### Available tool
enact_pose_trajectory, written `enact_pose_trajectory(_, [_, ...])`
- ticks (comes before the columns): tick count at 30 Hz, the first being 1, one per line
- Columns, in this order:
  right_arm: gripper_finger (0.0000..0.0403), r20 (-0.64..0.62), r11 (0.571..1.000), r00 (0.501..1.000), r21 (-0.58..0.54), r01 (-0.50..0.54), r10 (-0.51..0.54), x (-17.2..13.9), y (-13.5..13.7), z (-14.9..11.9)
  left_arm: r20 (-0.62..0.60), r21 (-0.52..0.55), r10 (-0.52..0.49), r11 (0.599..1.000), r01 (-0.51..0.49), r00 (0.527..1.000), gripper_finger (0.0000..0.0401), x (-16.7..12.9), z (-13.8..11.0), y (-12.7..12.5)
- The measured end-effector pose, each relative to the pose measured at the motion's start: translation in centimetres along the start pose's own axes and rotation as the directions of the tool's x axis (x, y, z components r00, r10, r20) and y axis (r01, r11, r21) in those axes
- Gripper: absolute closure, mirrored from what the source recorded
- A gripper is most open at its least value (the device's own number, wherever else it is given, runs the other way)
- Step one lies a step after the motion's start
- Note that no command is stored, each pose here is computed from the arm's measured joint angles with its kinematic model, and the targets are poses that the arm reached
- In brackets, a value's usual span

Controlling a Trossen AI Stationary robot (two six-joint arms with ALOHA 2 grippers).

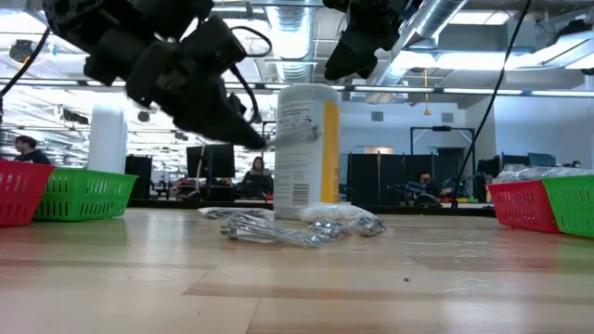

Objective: Pick & Place Travel size toiletries
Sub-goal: Put the nail cutter into the right green bin

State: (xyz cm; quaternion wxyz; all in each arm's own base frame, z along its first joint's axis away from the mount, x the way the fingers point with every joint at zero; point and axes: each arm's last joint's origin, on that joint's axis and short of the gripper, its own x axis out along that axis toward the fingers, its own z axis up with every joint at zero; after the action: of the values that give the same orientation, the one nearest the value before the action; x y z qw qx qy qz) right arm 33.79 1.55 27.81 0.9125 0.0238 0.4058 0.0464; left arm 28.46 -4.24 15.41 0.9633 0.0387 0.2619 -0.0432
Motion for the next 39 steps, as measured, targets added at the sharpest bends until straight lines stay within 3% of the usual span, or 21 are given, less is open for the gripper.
enact_pose_trajectory(9, [0.0321,0.011,1.0,1.0,-0.001,0.0,0.0,0.0,0.0,0.1,0.102,-0.072,0.072,0.995,-0.065,0.992,0.0375,-1.9,2.0,1.8])
enact_pose_trajectory(16, [0.0321,0.043,1.0,0.999,-0.011,-0.001,0.002,0.0,0.0,0.4,0.104,-0.111,0.14,0.985,-0.129,0.985,0.0375,-2.1,2.1,3.2])
enact_pose_trajectory(23, [0.0314,0.052,1.0,0.999,-0.012,-0.001,0.002,0.0,0.0,0.5,0.106,-0.115,0.145,0.984,-0.133,0.984,0.0375,-2.1,2.1,3.4])
enact_pose_trajectory(39, [0.0202,-0.001,0.999,1.0,-0.041,0.032,-0.032,3.3,-0.4,0.0,0.109,-0.115,0.141,0.985,-0.128,0.984,0.0375,-2.1,2.1,3.4])
